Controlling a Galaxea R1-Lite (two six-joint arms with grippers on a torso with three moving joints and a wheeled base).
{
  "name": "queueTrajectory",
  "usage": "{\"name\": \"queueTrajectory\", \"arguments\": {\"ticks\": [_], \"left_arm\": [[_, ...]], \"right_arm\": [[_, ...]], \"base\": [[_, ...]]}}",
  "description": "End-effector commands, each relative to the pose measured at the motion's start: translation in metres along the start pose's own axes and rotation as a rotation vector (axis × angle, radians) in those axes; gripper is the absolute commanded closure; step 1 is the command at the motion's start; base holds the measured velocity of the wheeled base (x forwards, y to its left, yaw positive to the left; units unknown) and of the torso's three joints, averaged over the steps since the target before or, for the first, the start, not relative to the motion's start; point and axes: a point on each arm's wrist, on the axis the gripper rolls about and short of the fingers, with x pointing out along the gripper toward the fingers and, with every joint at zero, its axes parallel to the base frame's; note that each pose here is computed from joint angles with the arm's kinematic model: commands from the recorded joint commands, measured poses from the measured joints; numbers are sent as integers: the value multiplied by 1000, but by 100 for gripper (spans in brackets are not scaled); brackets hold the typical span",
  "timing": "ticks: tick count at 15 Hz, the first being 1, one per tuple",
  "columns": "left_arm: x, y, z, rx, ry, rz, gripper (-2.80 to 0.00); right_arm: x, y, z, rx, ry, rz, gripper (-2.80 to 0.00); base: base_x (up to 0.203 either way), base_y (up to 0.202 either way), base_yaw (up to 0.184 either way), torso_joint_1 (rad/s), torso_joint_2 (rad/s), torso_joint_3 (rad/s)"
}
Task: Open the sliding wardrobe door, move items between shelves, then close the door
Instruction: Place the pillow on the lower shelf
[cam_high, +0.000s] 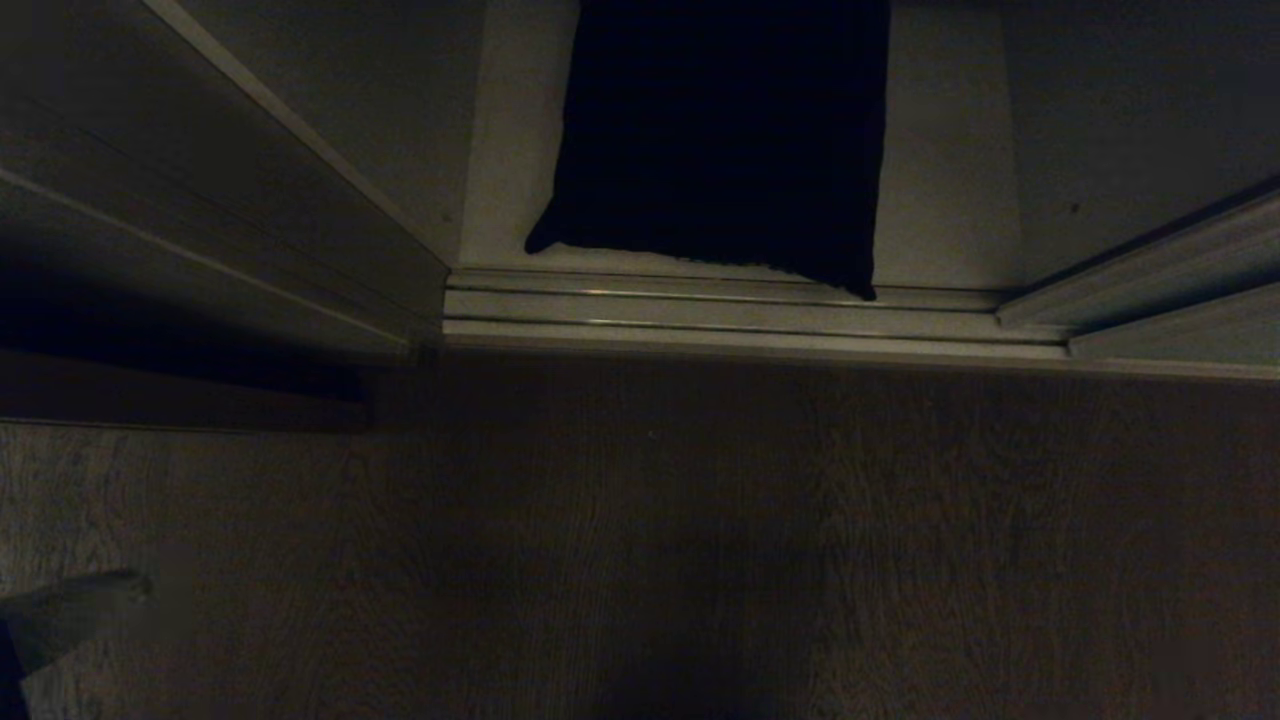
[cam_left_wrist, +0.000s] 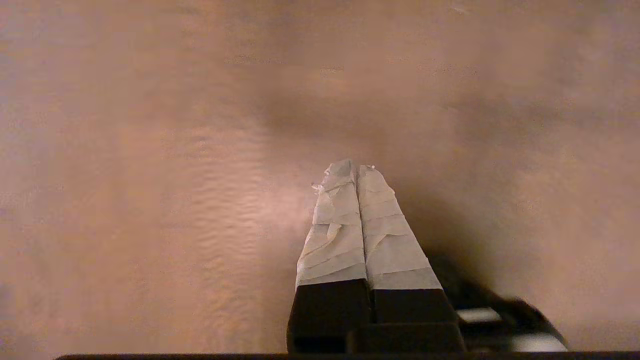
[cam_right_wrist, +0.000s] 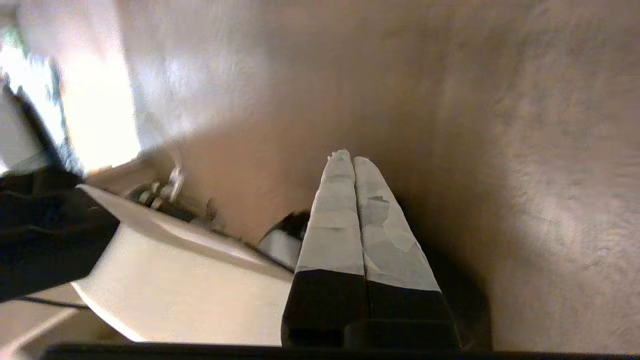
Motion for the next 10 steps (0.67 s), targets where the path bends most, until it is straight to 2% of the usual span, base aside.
{"name": "queueTrajectory", "arguments": {"ticks": [1, 4, 5, 8, 10], "left_arm": [[-18, 16, -16, -49, -79, 90, 0], [-33, 22, -13, -90, -173, 228, 0], [-42, 23, -15, -99, -217, 248, 0], [-54, 25, -23, -90, -270, 286, 0], [-77, 29, -44, -84, -376, 312, 0]], "right_arm": [[-26, 1, -14, -18, -147, -9, 0], [-34, 0, -24, -16, -223, -50, 0], [-38, 0, -27, -21, -250, -54, 0], [-39, -4, -38, -22, -270, -68, 0], [-40, -5, -40, -22, -280, -73, 0]], "base": [[0, 0, 0, 0, 0, 0], [0, 0, 0, 0, 0, 0], [0, 0, 0, 0, 0, 0], [0, 0, 0, 0, 0, 0], [0, 0, 0, 0, 0, 0]]}}
